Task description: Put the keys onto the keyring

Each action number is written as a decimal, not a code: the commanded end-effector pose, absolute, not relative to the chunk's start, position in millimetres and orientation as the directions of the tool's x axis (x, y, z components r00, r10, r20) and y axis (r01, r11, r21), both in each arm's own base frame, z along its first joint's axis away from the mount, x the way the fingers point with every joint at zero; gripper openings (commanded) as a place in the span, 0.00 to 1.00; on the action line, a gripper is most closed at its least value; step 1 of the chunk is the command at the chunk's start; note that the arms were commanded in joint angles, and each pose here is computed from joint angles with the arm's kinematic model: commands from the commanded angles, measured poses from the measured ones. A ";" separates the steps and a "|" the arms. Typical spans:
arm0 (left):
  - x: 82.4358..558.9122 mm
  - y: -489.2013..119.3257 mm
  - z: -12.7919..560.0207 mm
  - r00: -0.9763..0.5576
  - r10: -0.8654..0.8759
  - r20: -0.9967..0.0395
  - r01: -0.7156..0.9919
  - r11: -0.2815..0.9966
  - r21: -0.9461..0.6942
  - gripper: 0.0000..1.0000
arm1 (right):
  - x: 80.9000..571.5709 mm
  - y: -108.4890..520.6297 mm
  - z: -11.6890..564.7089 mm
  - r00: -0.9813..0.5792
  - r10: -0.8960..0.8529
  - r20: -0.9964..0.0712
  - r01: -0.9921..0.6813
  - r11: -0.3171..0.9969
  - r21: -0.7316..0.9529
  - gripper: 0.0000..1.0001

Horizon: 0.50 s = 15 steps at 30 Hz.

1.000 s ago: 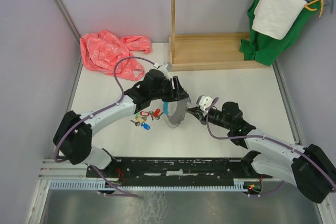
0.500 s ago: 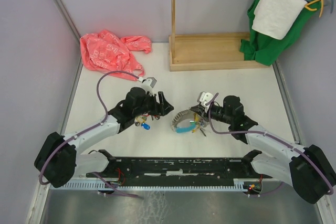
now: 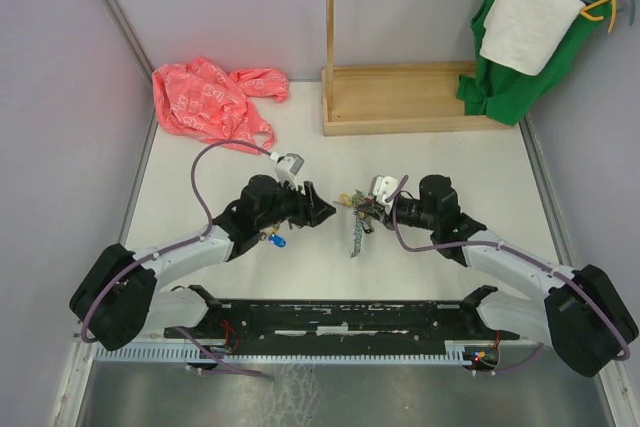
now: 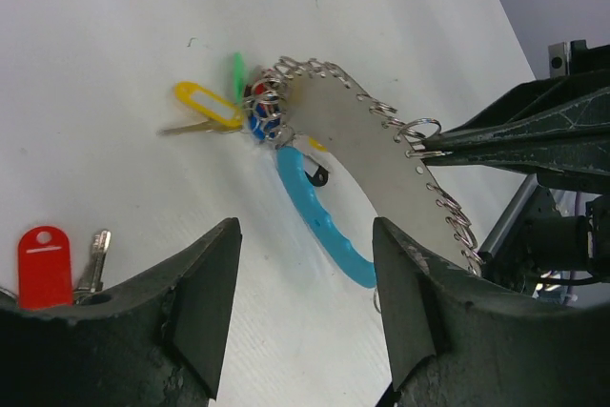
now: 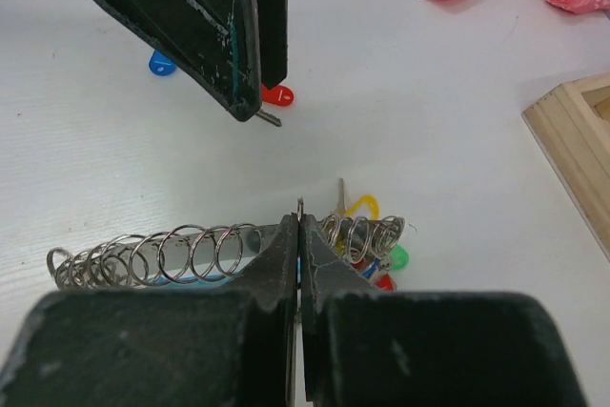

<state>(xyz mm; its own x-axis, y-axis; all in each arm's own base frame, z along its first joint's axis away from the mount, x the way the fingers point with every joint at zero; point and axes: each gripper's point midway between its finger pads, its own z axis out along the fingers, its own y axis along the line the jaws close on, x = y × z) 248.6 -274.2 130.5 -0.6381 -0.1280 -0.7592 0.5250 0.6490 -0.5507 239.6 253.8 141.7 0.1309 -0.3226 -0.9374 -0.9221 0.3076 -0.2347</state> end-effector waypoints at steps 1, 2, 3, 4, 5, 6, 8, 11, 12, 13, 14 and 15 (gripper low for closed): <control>239.3 -297.0 142.9 -0.585 -0.105 -0.804 0.624 0.574 -0.529 0.63 | 247.3 266.8 169.4 0.225 -0.268 -0.937 -0.915 0.272 -0.298 0.01; 235.7 -300.6 140.1 -0.584 -0.096 -0.806 0.631 0.570 -0.526 0.62 | 247.3 267.6 167.2 0.222 -0.269 -0.937 -0.918 0.265 -0.294 0.01; 232.1 -304.3 138.2 -0.581 -0.087 -0.809 0.639 0.566 -0.520 0.62 | 246.6 268.5 164.5 0.217 -0.269 -0.939 -0.922 0.259 -0.287 0.01; 229.4 -306.4 134.6 -0.581 -0.079 -0.810 0.643 0.565 -0.516 0.62 | 245.6 269.7 162.2 0.213 -0.268 -0.939 -0.926 0.250 -0.282 0.01; 227.6 -309.4 133.8 -0.576 -0.078 -0.814 0.649 0.562 -0.513 0.61 | 244.5 270.6 159.7 0.211 -0.268 -0.940 -0.930 0.240 -0.277 0.01; 225.6 -311.9 129.5 -0.578 -0.070 -0.813 0.651 0.561 -0.511 0.61 | 243.1 271.5 157.5 0.214 -0.269 -0.939 -0.934 0.226 -0.278 0.02; 221.9 -316.2 123.0 -0.575 -0.057 -0.816 0.660 0.558 -0.504 0.60 | 239.8 273.2 154.0 0.228 -0.269 -0.936 -0.938 0.196 -0.285 0.02; 221.8 -317.7 116.9 -0.566 -0.044 -0.823 0.665 0.566 -0.488 0.59 | 238.6 273.8 148.4 0.229 -0.278 -0.933 -0.942 0.179 -0.284 0.02; 223.6 -315.3 116.1 -0.558 -0.045 -0.829 0.662 0.579 -0.477 0.59 | 238.2 274.1 147.7 0.232 -0.282 -0.931 -0.942 0.172 -0.287 0.03; 226.4 -311.6 116.4 -0.546 -0.049 -0.837 0.655 0.597 -0.463 0.59 | 237.7 274.4 146.4 0.230 -0.286 -0.930 -0.944 0.165 -0.285 0.04; 229.7 -307.2 116.4 -0.533 -0.051 -0.845 0.647 0.619 -0.445 0.59 | 236.9 274.1 144.7 0.230 -0.291 -0.929 -0.946 0.157 -0.283 0.04; 233.2 -302.0 116.5 -0.522 -0.049 -0.852 0.634 0.645 -0.426 0.59 | 235.7 273.9 142.9 0.231 -0.298 -0.926 -0.948 0.146 -0.283 0.04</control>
<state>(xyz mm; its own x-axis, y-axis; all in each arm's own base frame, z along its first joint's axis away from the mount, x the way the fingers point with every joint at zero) 212.5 -310.2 98.2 -0.6414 -0.0167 -0.7670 0.6101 0.5950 -0.5232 235.4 267.6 133.1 0.1810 -0.3111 -0.9330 -0.9476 0.1986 -0.2501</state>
